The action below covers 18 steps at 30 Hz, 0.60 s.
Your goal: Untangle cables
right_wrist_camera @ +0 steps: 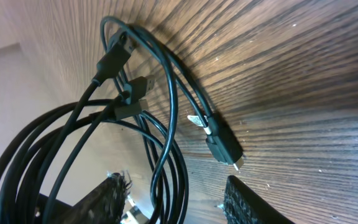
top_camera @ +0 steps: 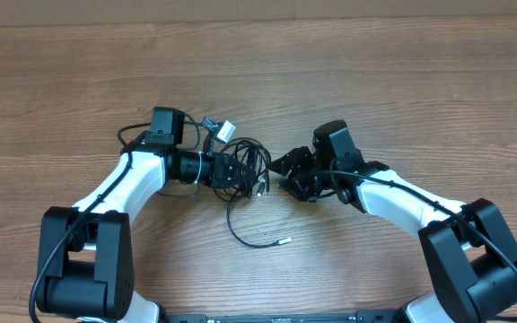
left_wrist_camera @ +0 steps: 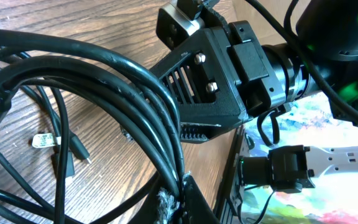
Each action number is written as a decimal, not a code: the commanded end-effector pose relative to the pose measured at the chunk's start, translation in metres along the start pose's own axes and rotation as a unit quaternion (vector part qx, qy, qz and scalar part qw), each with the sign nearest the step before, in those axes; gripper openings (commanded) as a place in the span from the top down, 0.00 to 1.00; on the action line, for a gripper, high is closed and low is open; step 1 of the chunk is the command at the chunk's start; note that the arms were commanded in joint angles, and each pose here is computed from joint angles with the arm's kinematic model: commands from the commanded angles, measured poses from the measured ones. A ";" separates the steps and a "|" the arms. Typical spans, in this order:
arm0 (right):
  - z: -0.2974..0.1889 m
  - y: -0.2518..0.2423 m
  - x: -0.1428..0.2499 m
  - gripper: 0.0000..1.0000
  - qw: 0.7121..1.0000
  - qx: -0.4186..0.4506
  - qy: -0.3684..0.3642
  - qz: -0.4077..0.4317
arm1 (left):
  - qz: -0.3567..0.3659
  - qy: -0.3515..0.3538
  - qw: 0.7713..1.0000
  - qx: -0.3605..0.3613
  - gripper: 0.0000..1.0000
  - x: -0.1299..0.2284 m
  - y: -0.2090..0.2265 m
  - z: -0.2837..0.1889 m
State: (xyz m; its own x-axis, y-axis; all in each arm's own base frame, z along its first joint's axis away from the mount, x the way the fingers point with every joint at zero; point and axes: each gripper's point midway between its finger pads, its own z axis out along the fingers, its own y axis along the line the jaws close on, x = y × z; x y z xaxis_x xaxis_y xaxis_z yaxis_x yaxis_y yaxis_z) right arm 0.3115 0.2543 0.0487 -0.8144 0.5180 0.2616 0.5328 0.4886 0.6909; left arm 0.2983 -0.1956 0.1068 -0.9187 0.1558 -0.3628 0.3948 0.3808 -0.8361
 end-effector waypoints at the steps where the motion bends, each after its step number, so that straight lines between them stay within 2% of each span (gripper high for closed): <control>1: 0.003 -0.001 0.000 0.50 1.000 0.005 -0.012 0.015 | 0.018 -0.001 1.000 -0.004 0.96 -0.004 0.002 0.000; 6: 0.009 0.000 0.006 0.56 1.000 0.010 -0.022 0.004 | 0.021 0.000 1.000 -0.005 0.96 -0.004 0.002 0.001; 14: 0.017 0.002 0.017 0.57 0.999 0.016 -0.033 -0.005 | 0.021 0.000 1.000 -0.005 0.96 -0.004 0.002 0.001; 18: 0.018 0.002 0.016 0.64 0.999 0.015 -0.039 -0.008 | 0.021 0.000 1.000 -0.005 0.96 -0.004 0.002 0.001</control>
State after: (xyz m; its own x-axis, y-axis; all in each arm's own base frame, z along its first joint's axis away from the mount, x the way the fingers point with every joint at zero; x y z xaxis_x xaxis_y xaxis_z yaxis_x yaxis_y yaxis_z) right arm 0.2999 0.2780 0.0447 -0.8142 0.5381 0.2180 0.5237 0.5185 0.6760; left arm 0.2988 -0.1952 0.1056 -0.9166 0.1586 -0.3671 0.3998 0.3874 -0.8307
